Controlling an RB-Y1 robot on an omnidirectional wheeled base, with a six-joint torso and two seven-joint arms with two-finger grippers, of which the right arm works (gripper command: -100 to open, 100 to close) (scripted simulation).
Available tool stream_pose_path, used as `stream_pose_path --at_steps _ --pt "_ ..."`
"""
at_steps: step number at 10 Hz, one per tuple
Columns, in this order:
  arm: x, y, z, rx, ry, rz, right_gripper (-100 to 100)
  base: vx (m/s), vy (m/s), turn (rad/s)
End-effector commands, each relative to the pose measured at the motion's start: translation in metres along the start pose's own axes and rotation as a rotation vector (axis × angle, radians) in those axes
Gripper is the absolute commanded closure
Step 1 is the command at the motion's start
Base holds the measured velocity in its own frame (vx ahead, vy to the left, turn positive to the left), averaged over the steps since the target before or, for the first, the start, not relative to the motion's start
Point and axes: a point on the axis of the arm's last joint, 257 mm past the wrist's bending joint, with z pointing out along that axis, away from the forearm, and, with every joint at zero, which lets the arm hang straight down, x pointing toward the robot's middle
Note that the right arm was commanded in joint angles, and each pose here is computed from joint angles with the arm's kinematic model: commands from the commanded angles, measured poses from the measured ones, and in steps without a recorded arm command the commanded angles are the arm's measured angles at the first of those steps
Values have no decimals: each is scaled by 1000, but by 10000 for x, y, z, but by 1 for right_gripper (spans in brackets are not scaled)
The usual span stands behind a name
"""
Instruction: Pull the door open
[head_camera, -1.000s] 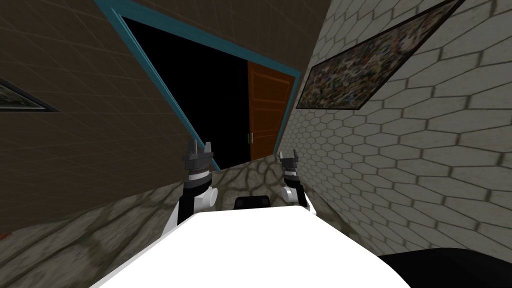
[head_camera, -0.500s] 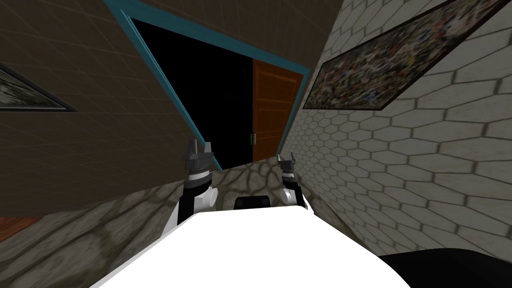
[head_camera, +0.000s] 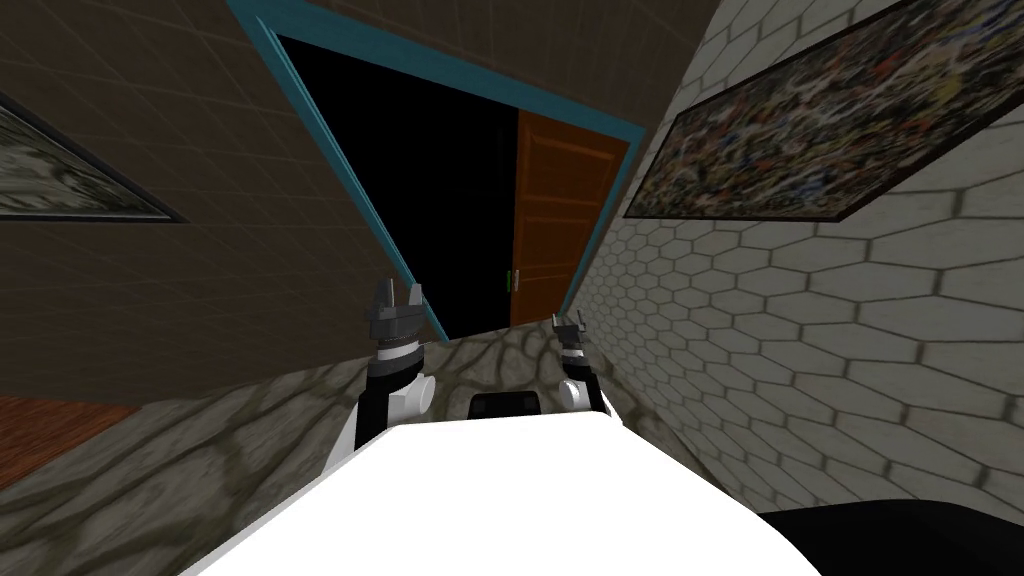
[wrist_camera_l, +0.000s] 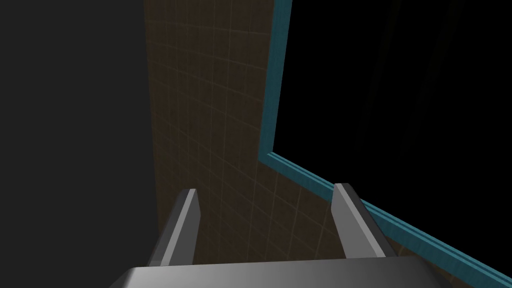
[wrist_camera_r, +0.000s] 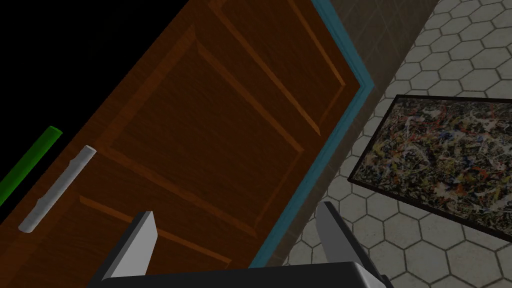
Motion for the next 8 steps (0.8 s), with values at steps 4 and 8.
stream_pose_path --at_steps 4,8 --pt "-298 -213 -172 42 -57 129 -100 107 0 115" --pt "-562 -366 -329 70 -112 230 -100 104 -1 126"
